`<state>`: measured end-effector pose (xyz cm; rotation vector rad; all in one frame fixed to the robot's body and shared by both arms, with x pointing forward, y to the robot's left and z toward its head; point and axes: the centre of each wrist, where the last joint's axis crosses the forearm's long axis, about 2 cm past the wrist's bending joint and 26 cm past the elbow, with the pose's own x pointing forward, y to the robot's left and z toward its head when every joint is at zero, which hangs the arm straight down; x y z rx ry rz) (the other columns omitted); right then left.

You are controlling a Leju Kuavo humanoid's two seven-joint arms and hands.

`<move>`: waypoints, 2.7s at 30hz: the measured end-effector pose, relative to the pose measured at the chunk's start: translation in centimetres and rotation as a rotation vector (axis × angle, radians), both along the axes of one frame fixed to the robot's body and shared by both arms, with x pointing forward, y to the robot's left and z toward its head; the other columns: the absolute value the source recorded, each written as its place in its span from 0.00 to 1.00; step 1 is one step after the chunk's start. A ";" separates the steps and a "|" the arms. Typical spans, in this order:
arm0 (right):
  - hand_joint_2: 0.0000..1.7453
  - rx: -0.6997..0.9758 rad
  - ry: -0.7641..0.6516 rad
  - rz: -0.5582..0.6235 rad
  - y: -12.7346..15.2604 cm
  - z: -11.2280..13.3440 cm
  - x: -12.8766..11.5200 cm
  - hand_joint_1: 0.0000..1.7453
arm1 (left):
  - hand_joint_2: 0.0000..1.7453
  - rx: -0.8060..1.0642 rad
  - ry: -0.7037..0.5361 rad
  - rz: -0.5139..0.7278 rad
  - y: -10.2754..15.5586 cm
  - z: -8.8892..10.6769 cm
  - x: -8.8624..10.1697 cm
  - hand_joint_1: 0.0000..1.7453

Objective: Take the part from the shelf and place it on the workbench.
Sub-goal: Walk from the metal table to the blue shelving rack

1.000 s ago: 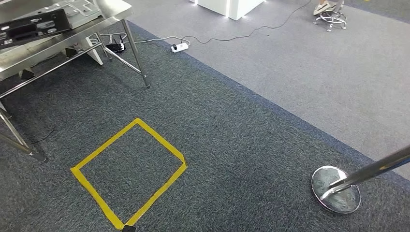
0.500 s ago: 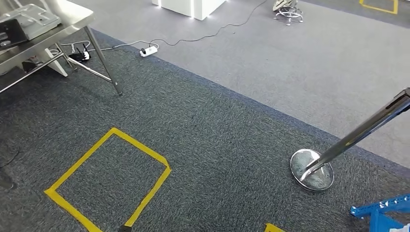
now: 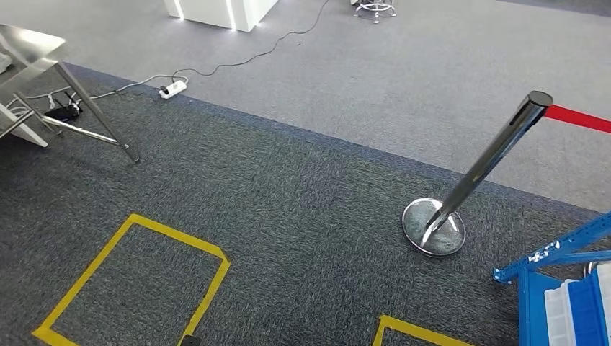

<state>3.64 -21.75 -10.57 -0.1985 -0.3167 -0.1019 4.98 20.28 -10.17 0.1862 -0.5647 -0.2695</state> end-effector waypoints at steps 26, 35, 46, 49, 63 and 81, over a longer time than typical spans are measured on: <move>0.00 0.009 0.019 0.015 0.2 0.0 -0.1 0.00 | 0.00 -0.001 0.005 0.001 0.3 -0.1 -0.1 0.00; 0.00 0.020 0.026 0.022 0.4 0.0 0.0 0.00 | 0.00 -0.003 0.014 0.002 0.3 -0.1 -0.4 0.00; 0.00 0.025 0.031 0.022 0.3 0.0 -0.2 0.00 | 0.00 -0.005 0.009 0.003 0.3 -0.1 -0.3 0.00; 0.00 0.026 0.032 0.021 0.3 0.0 -0.2 0.00 | 0.00 -0.004 0.011 0.004 0.3 -0.1 -0.4 0.00; 0.00 0.028 0.031 0.011 0.3 0.0 -0.1 0.00 | 0.00 0.001 0.010 0.002 0.5 -0.1 -0.3 0.00; 0.00 0.029 0.043 0.000 0.2 0.0 -0.4 0.00 | 0.00 0.004 0.012 0.000 0.6 -0.1 -0.3 0.00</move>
